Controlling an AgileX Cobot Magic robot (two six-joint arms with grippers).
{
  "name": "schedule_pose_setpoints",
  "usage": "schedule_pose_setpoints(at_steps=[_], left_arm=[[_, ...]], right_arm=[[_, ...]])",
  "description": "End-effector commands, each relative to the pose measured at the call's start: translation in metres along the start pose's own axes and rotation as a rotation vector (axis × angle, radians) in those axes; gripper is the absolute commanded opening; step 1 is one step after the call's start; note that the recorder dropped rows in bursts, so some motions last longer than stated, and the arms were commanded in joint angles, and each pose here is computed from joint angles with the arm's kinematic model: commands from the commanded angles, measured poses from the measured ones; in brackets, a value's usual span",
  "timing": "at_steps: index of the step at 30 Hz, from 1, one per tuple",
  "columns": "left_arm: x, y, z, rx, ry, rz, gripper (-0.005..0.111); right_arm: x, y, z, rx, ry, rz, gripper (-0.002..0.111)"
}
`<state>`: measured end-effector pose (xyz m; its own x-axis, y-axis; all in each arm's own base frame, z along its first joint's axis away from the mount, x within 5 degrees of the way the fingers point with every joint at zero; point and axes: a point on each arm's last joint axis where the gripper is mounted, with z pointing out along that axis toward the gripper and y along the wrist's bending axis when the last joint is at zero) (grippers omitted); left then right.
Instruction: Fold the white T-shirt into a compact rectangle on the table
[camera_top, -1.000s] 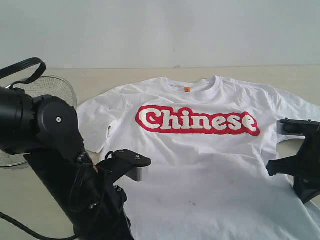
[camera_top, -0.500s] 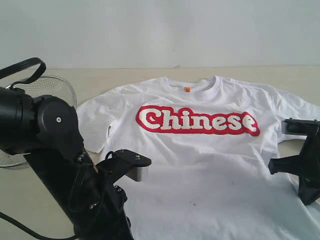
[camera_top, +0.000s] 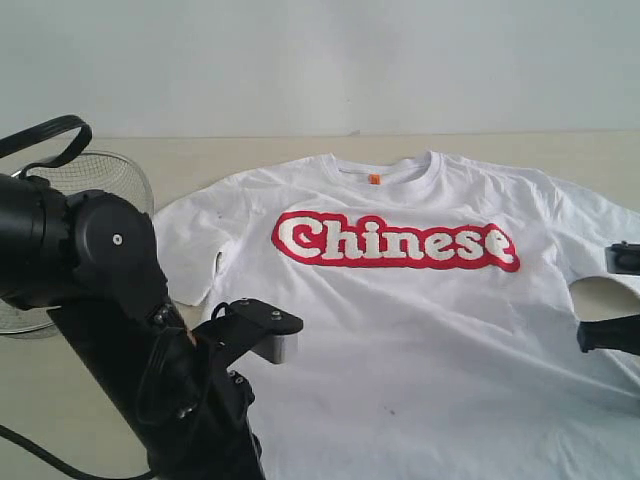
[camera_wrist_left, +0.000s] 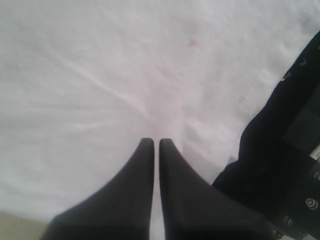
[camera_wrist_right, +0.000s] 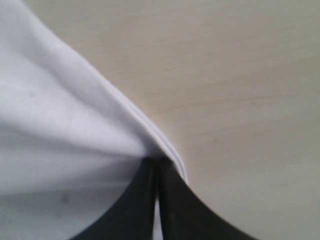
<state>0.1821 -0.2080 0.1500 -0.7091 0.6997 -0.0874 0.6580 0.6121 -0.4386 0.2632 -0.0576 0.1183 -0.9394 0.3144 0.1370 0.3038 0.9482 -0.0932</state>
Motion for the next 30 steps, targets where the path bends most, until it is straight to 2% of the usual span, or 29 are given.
schedule_pose_setpoints(at_steps=[1,6,9,14,21,23,26,30], left_arm=[[0.001,-0.002,0.000,0.009,0.002,0.020,0.005],[0.001,-0.002,0.000,0.009,0.002,0.020,0.005],[0.001,-0.002,0.000,0.009,0.002,0.030,0.005],[0.001,-0.002,0.000,0.010,-0.003,0.019,0.005],[0.004,-0.008,-0.001,0.065,0.031,-0.006,0.005],[0.003,-0.009,-0.001,0.085,0.021,-0.027,0.005],[0.000,-0.012,-0.001,0.117,-0.015,-0.043,0.005],[-0.006,-0.015,-0.002,0.147,-0.079,-0.064,0.005]], right_arm=[[0.001,-0.018,0.009,0.014,0.033,0.048,0.000],[-0.001,-0.019,0.009,0.006,0.016,0.055,0.000],[-0.001,-0.008,0.008,-0.112,0.013,0.027,0.000],[-0.002,-0.003,-0.002,-0.181,-0.031,0.027,0.000],[0.011,-0.009,-0.072,-0.220,-0.350,0.056,0.000],[0.014,-0.006,-0.090,-0.289,-0.451,0.067,0.000],[0.020,0.006,-0.105,-0.436,-0.492,0.032,0.000],[0.033,0.041,-0.118,-0.666,-0.485,-0.201,0.000]])
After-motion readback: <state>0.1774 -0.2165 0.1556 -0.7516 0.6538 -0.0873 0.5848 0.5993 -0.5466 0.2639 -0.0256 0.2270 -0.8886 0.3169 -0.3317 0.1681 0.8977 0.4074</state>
